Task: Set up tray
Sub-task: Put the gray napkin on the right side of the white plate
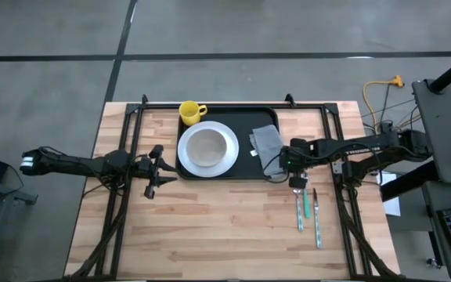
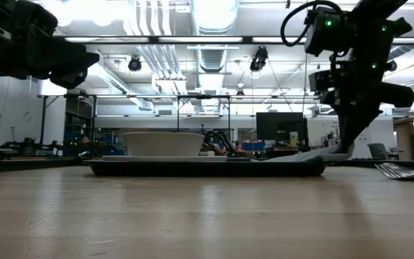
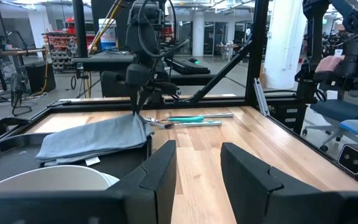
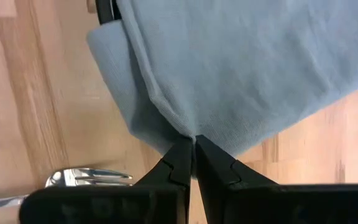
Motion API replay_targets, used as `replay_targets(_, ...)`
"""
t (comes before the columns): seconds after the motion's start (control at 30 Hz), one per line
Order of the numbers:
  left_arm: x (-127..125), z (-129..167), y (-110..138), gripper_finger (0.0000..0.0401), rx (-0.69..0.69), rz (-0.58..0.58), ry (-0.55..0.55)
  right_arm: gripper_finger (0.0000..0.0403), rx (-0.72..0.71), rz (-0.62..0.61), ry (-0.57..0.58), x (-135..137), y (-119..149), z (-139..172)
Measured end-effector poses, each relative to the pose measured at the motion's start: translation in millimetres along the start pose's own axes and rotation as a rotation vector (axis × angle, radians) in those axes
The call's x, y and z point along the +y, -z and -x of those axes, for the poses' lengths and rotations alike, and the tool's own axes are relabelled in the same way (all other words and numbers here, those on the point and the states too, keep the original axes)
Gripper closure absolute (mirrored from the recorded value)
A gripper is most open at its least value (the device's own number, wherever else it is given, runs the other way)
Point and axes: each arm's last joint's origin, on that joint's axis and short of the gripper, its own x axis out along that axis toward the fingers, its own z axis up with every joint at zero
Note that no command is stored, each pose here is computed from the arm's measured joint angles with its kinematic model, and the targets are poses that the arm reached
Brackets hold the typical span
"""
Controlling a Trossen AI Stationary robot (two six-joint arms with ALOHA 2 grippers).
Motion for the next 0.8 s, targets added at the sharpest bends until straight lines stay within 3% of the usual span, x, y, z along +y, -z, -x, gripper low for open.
replay_targets(0.17, 0, 0, 0, 0.0293, 0.0, 0.0, 0.0, 0.0365, -0.015, -0.002, 0.0, 0, -1, 1)
replay_targets(0.53, 0, 0, 0, 0.0293, 0.0, 0.0, 0.0, 0.0244, -0.061, -0.05, 0.034, -5, -12, 10)
replay_targets(0.8, 0, 0, 0, 0.0293, 0.0, 0.0, 0.0, 0.0215, -0.103, -0.113, 0.025, -27, -31, 26)
